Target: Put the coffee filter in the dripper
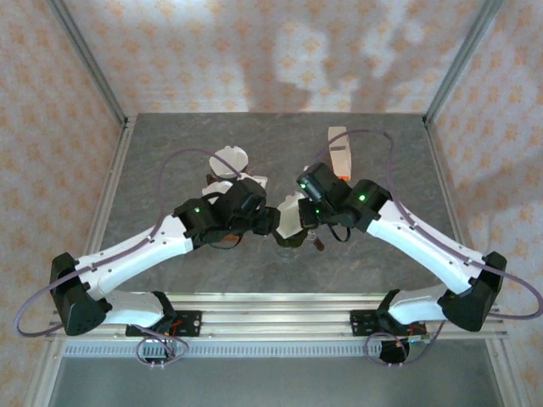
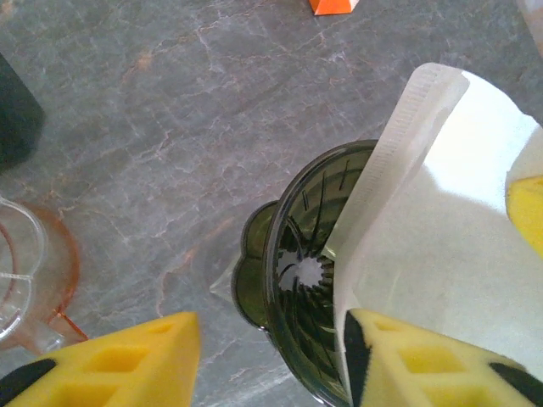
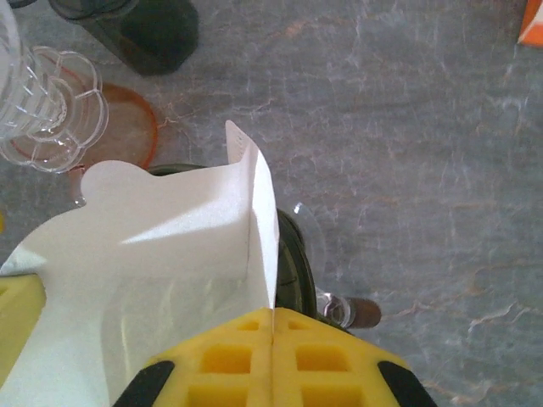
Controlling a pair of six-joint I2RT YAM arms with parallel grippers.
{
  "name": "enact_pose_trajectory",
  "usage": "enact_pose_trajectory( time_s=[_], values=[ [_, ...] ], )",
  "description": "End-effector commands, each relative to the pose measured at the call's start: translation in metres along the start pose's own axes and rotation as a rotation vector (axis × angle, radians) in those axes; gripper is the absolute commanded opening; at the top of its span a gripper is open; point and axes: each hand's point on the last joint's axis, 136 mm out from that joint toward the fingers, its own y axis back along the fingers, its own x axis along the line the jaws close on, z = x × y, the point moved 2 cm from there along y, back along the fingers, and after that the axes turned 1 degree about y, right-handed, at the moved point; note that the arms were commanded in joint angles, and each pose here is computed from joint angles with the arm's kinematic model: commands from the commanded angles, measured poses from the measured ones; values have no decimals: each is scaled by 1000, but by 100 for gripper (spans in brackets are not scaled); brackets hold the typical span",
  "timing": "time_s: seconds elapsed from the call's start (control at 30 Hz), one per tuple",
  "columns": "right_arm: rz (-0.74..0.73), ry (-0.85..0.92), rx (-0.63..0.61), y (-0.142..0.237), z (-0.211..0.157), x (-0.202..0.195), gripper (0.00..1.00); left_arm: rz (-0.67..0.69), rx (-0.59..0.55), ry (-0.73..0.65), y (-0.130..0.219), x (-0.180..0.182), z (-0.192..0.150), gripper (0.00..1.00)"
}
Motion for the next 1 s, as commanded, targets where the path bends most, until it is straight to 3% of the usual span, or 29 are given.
enact_pose_trajectory(
  time_s=[0.0, 0.4, 0.6, 0.77, 0.97],
  values=[
    [-63, 67, 16, 0, 0, -6, 0, -23, -36, 9, 6, -2, 7, 53],
    [-159, 172, 63, -21, -8, -2, 1, 20, -14, 12, -5, 8, 1, 54],
    [-155, 162, 42, -16, -6, -3, 8, 30, 8, 5, -11, 10, -3, 56],
    [-143, 145, 27, -13, -4, -2, 21, 46, 12, -1, -12, 13, -4, 52],
    [-147, 115, -69, 7, 9, -6, 45, 61, 38, -3, -17, 16, -8, 46]
  ],
)
